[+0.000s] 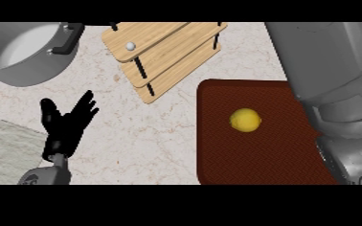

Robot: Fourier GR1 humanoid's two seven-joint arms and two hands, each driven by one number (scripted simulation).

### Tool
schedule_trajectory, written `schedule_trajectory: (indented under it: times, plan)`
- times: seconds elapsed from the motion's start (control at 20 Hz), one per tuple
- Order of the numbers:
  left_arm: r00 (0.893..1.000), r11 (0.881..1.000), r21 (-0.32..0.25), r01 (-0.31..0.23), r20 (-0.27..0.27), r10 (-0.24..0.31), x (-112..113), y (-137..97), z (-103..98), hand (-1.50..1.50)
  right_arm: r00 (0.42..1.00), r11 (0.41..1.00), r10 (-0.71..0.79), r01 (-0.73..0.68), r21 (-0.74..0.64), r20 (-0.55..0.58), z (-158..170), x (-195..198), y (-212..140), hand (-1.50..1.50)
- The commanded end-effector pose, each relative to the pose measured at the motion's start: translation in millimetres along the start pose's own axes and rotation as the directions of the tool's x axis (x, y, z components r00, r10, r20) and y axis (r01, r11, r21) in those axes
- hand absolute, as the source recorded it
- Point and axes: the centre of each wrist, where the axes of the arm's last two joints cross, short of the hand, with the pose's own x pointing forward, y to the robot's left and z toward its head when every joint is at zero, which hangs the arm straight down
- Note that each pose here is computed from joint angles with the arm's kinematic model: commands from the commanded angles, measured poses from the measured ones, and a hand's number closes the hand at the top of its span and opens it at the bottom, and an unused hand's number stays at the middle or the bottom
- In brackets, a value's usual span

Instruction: Pick the cupcake from the tray and place it in the tiered shelf

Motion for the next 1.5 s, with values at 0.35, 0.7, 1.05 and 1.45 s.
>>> schedule_trajectory:
  times: [0.35,0.7,1.05,1.45]
  plan:
    - [1.000,1.000,-0.007,-0.014,-0.014,0.013,-2.2,-2.6,-5.6,0.00,0.999,0.999,0.019,-0.018,-0.046,0.027,-26.5,-19.7,27.7,1.50]
    - [1.000,1.000,-0.001,-0.001,-0.024,0.001,-8.8,-8.5,0.5,0.00,0.998,1.000,-0.003,0.004,-0.004,0.070,-25.8,-27.4,11.3,1.50]
    - [1.000,1.000,-0.002,-0.014,-0.018,0.014,-8.0,4.3,-6.2,0.00,0.995,0.997,0.073,-0.075,0.019,0.062,-38.5,-20.1,43.4,1.50]
    - [1.000,1.000,-0.002,0.006,-0.017,-0.006,1.4,-1.5,-3.6,0.00,0.940,0.933,-0.340,0.335,-0.134,-0.013,-33.9,-25.7,9.5,-1.50]
